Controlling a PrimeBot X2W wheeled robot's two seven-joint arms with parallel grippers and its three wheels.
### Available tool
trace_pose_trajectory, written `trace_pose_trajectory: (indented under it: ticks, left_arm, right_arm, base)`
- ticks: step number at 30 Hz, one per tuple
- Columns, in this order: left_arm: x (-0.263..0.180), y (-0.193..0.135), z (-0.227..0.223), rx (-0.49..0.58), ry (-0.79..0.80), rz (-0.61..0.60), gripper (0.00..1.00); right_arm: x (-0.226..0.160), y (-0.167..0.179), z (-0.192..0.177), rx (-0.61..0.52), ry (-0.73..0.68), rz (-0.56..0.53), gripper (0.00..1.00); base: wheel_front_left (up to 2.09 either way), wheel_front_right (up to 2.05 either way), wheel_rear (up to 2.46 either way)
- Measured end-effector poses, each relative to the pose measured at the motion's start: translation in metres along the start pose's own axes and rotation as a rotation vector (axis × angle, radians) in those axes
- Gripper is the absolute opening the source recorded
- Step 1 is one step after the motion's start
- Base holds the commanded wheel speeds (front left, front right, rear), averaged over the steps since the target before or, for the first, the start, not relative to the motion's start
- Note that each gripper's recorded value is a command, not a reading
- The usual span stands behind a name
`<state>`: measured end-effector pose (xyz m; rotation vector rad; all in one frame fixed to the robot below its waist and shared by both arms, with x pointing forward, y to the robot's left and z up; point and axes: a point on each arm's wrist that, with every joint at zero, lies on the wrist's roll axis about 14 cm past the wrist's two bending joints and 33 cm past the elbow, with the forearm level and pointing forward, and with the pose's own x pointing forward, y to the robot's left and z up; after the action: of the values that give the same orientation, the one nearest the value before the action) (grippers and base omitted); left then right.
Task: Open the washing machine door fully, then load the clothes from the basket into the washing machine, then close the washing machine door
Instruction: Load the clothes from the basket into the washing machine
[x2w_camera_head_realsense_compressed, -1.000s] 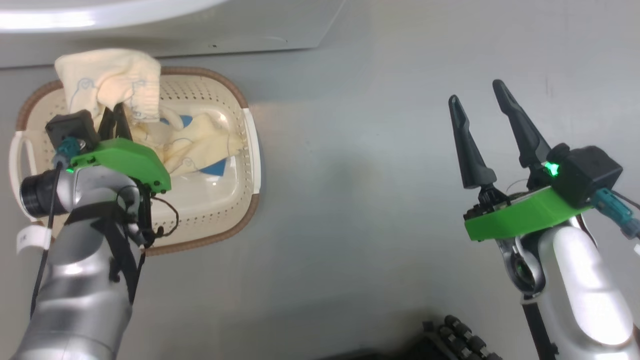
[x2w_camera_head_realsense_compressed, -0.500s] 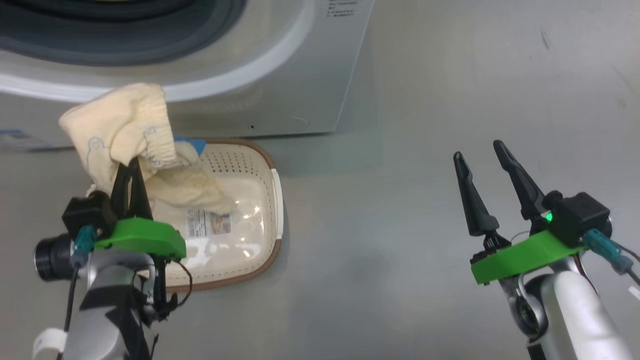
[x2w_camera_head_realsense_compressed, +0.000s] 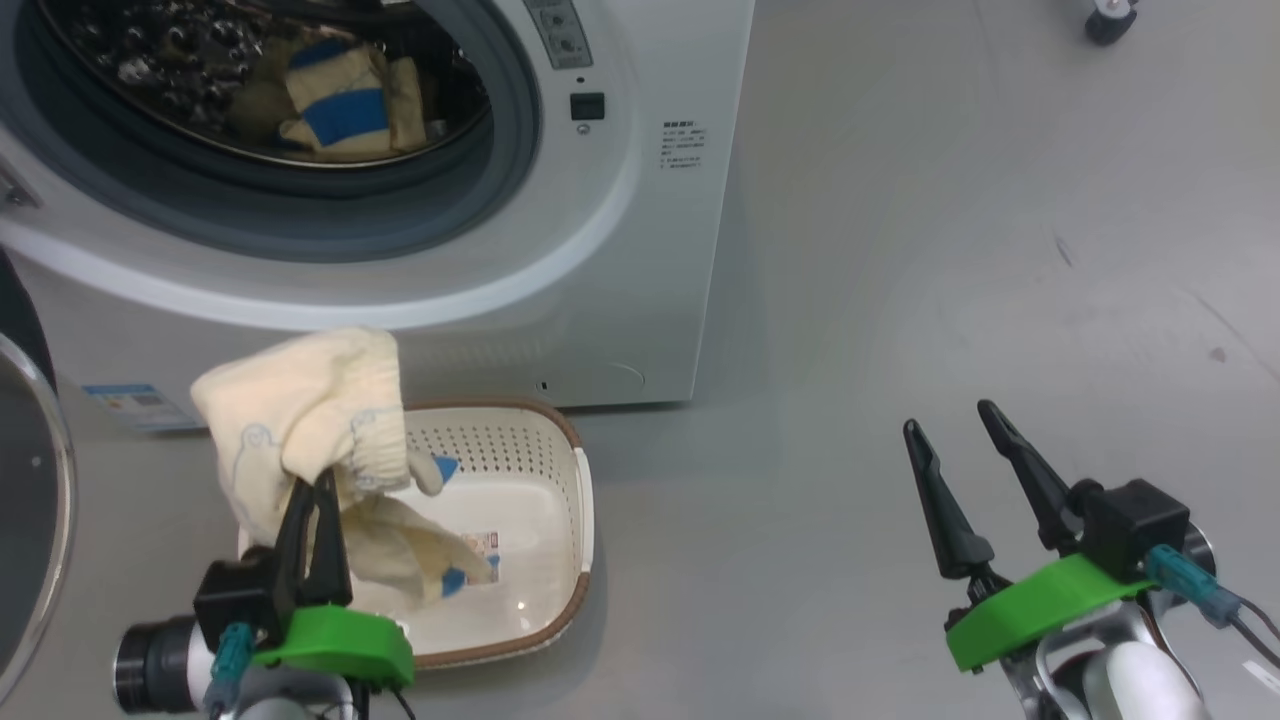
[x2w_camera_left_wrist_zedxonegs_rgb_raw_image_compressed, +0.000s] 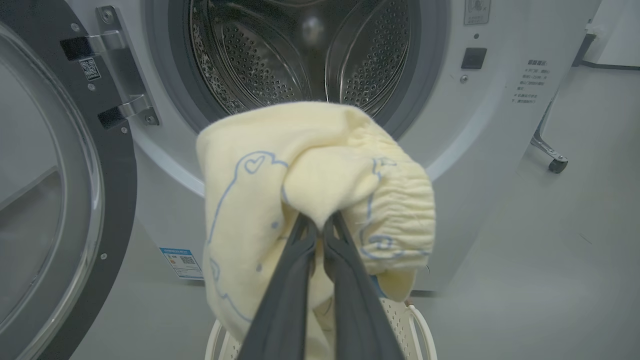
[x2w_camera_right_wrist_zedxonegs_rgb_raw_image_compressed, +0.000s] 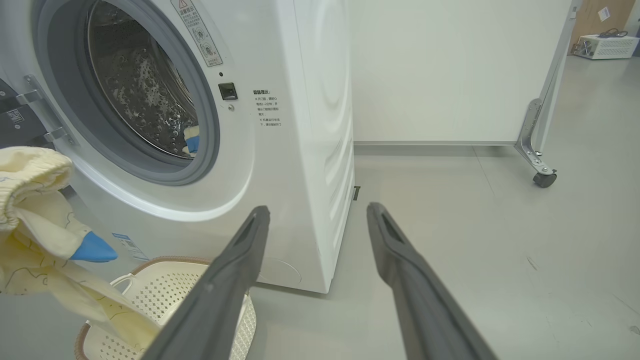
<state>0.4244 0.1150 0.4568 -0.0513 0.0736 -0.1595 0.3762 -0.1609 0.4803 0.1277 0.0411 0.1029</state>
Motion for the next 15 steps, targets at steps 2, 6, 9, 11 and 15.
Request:
trace_pose_trajectory:
  ticks: [2,6,9,11,15]
  left_arm:
    - [-0.011,-0.003,0.004,0.0,-0.004,-0.004,0.0]
    - [-0.034,-0.002,0.008,0.0,0.002,0.011,0.0]
    - [-0.047,-0.001,0.012,-0.001,-0.001,0.025,0.0]
    - [-0.054,-0.001,0.015,-0.005,-0.007,0.029,0.0]
    - [-0.062,-0.002,0.02,-0.006,-0.015,0.028,0.0]
  right_arm:
    - [-0.007,0.002,0.003,0.001,-0.004,0.003,1.0]
    - [-0.022,0.007,0.008,0.003,-0.01,0.009,1.0]
    - [-0.03,0.01,0.013,0.003,-0.017,0.015,1.0]
    - [-0.034,0.012,0.016,0.002,-0.024,0.02,1.0]
    - [-0.04,0.015,0.02,0.002,-0.032,0.026,1.0]
  base:
    - [0.0,0.0,0.0]
    - [0.0,0.0,0.0]
    - [0.0,0.0,0.0]
    - [0.0,0.0,0.0]
    - [0.0,0.0,0.0]
